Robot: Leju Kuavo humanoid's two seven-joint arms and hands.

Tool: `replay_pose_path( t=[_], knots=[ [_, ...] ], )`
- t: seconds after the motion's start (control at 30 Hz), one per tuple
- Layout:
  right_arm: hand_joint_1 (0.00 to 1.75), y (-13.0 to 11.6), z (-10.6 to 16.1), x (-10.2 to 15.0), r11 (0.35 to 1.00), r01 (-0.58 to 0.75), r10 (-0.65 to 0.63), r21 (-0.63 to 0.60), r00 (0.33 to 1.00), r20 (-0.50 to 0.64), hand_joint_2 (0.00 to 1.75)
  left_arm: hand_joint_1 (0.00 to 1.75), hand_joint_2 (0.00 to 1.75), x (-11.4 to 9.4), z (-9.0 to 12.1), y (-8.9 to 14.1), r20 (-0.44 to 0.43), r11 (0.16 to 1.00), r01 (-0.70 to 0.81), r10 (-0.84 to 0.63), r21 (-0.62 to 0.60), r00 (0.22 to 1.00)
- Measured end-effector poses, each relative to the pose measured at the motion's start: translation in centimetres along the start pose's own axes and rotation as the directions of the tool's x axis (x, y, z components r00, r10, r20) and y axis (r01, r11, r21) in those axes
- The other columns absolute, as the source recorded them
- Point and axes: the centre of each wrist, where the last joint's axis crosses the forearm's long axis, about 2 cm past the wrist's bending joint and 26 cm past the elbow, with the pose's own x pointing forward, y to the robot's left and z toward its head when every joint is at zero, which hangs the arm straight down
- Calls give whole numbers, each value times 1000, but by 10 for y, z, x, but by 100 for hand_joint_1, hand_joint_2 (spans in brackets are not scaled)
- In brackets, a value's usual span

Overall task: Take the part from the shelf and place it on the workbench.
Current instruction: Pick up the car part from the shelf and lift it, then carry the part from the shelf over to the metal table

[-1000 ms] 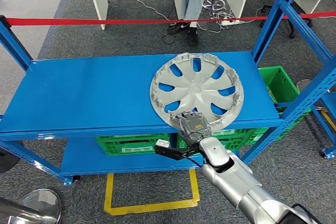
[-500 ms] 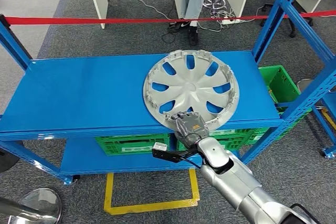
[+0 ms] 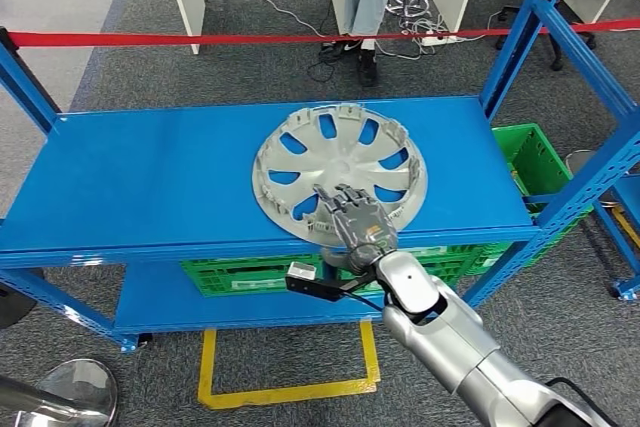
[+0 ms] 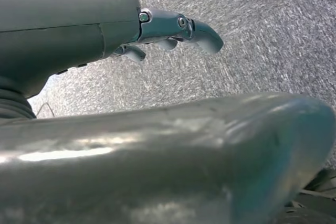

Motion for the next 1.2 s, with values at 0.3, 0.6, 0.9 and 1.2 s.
replay_pose_path(
  t=[0.3,0.6,0.9,1.2],
  knots=[
    [0,-3,-1,-2,1000,-4,4,-10,1000,2,0,0,0,-1,0,0,-3,1000,2,-2,2,1000],
    [0,-3,0,-3,1000,-7,7,-9,1000,3,0,0,0,-1,-1,0,-8,1000,0,0,1,1000],
    [0,-4,-2,-4,1000,-8,8,-4,1000,10,0,0,0,-2,-2,0,-18,1000,-5,5,-1,1000],
    [0,1,0,-4,997,46,-45,65,999,-12,0,0,0,-3,-1,-2,-21,1000,-6,6,-4,1000]
  ],
)
